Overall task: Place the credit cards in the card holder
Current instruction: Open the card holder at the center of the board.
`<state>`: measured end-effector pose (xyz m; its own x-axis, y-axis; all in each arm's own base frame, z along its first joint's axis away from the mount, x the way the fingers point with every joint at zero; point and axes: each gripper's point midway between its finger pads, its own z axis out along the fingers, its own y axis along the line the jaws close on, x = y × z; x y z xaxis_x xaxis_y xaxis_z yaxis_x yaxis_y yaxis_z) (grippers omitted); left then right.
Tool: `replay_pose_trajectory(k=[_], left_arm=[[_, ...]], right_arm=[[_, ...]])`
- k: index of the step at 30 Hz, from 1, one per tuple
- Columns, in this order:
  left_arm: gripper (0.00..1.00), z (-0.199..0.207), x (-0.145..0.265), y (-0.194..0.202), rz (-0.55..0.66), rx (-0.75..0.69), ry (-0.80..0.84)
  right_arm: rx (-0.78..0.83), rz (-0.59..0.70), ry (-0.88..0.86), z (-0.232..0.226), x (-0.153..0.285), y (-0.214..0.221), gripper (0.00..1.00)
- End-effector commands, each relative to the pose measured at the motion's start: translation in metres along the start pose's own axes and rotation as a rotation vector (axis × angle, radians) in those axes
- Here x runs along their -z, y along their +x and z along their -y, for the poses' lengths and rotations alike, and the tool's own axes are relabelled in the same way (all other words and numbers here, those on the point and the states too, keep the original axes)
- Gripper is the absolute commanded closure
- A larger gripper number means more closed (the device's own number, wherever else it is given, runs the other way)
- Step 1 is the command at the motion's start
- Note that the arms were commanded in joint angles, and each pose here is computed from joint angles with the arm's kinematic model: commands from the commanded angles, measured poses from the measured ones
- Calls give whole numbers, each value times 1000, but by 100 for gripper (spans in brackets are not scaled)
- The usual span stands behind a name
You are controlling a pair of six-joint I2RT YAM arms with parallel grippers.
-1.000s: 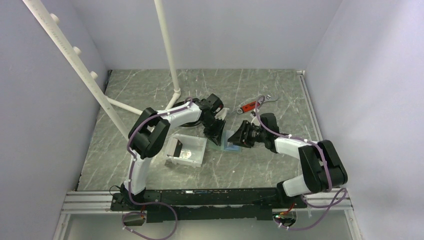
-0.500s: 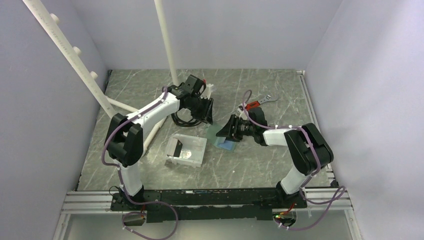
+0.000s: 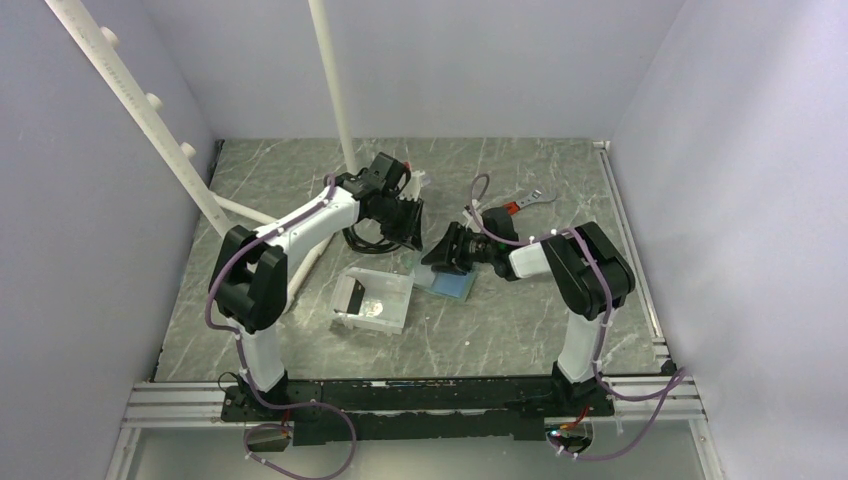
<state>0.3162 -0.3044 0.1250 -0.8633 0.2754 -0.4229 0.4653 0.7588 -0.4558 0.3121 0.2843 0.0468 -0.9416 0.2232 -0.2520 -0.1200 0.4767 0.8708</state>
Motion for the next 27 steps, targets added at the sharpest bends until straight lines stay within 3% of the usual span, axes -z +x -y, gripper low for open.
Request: replay_pose_trajectory(k=[1,7,11,18,27], left_arm=[[74,6,0,-7,27,-1,40],[81,12,-36,18,-102,64,115],[92,-6,-63,34,-211,135,63],[97,-40,-74,40,-234,142,-99],[98,-44,-93,51,-278,172,-78]], right_arm=[[32,7,-60,-10,-4,-3,47],[25,-2,-35,0,4,5,48],[51,-13,-15,1,10,9,51],[91,-20,21,-5,27,17,53],[51,-44,47,20,33,40,61]])
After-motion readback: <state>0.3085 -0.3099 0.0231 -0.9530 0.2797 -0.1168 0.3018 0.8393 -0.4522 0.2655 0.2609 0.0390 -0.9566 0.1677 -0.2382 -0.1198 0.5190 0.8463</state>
